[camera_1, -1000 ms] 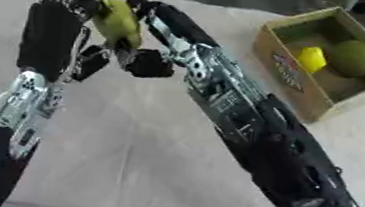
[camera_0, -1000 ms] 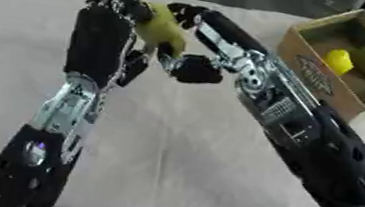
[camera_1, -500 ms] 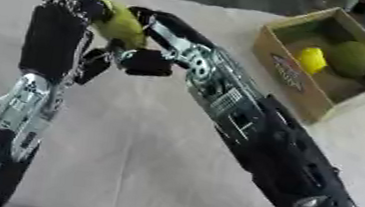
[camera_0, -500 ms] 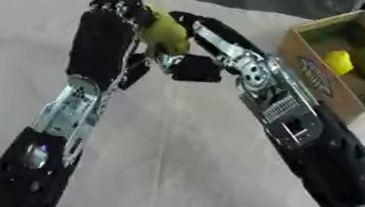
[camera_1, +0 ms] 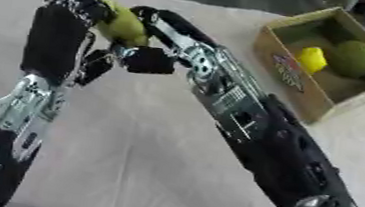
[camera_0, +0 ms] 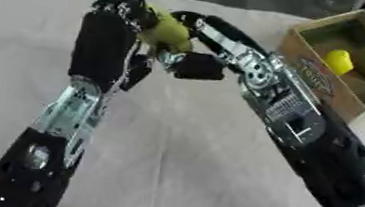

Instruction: Pick up the objects with one hand, pass them to the other hand, and then place them into the box on the other side of the table.

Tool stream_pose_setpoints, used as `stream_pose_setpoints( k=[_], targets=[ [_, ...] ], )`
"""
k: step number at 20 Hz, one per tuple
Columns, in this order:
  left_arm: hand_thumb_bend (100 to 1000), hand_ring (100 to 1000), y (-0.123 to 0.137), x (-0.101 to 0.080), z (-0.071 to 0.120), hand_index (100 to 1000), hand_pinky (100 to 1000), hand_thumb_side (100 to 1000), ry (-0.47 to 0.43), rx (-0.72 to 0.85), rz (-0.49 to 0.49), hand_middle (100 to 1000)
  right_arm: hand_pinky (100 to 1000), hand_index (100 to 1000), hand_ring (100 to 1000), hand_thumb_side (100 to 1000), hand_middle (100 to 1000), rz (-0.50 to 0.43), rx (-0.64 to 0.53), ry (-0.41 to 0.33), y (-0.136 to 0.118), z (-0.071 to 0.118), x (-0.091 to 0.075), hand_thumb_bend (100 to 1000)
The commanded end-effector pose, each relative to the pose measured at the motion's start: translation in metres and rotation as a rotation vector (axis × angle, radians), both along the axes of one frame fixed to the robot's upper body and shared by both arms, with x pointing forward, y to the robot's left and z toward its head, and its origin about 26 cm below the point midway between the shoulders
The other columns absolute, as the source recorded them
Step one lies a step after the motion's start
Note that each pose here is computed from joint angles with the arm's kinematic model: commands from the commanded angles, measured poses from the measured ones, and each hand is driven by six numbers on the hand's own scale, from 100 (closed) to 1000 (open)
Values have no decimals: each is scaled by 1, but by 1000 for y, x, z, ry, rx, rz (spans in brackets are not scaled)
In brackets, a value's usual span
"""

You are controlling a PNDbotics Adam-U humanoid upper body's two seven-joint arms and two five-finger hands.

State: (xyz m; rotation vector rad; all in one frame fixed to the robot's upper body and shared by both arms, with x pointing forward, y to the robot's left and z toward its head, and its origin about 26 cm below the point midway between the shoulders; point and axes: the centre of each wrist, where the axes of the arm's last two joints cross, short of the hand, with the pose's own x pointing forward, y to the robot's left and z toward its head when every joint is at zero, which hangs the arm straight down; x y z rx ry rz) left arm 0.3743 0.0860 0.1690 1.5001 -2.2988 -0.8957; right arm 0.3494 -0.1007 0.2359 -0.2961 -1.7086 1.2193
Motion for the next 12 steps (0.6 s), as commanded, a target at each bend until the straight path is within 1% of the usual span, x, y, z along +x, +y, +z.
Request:
stream_pose_setpoints(
  k=[1,2,4,6,12],
  targets=[
    [271,474,-10,-8,18,473,451,100,-70,-26,-54,421,1000,848,808,525,646,9,1,-16,2,4,-1,100],
    [259,473,-10,-9,19,474,449,100,-74,-29,-61,420,1000,814,777,574,603,9,8,-17,2,5,-1,100],
    [259,473,-11,-10,20,473,449,100,-83,-37,-74,420,1000,806,771,586,594,11,22,-15,2,6,-2,100],
    [256,474,-11,-11,21,473,449,100,-95,-43,-85,420,1000,783,753,585,566,11,34,-14,2,6,-2,100],
    [249,476,-12,-12,21,479,453,100,-109,-51,-108,424,992,737,719,503,513,11,67,-13,2,6,-2,100]
  ],
)
